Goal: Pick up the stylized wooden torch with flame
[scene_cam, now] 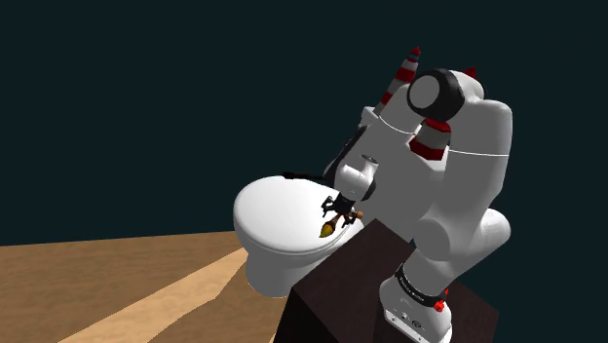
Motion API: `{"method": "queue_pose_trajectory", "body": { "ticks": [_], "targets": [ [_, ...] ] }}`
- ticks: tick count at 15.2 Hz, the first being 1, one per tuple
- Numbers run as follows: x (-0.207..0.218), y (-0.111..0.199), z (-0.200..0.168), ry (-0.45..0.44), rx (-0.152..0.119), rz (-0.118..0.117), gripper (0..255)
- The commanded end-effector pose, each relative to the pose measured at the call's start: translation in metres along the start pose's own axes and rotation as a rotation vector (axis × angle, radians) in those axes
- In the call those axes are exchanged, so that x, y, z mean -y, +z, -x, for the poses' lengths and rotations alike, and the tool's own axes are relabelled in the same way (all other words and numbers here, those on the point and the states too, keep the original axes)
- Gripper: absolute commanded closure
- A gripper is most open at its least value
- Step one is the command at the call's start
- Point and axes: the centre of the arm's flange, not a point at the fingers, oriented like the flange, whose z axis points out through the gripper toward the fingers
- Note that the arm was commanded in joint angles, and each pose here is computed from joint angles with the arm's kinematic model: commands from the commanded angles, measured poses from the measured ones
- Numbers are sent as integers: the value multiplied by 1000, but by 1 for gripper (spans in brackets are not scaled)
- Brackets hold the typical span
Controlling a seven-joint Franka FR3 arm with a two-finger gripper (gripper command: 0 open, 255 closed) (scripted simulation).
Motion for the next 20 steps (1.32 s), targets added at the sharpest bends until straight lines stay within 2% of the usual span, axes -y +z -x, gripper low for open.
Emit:
{"method": "queue_pose_trajectory", "body": {
  "ticks": [1,3,4,13,20],
  "targets": [
    [-1,8,0,0,0,0,0],
    [-1,8,0,0,0,0,0],
    [-1,8,0,0,0,0,255],
    [-1,8,0,0,0,0,255],
    [3,-29,3,0,0,0,255]
  ]
}}
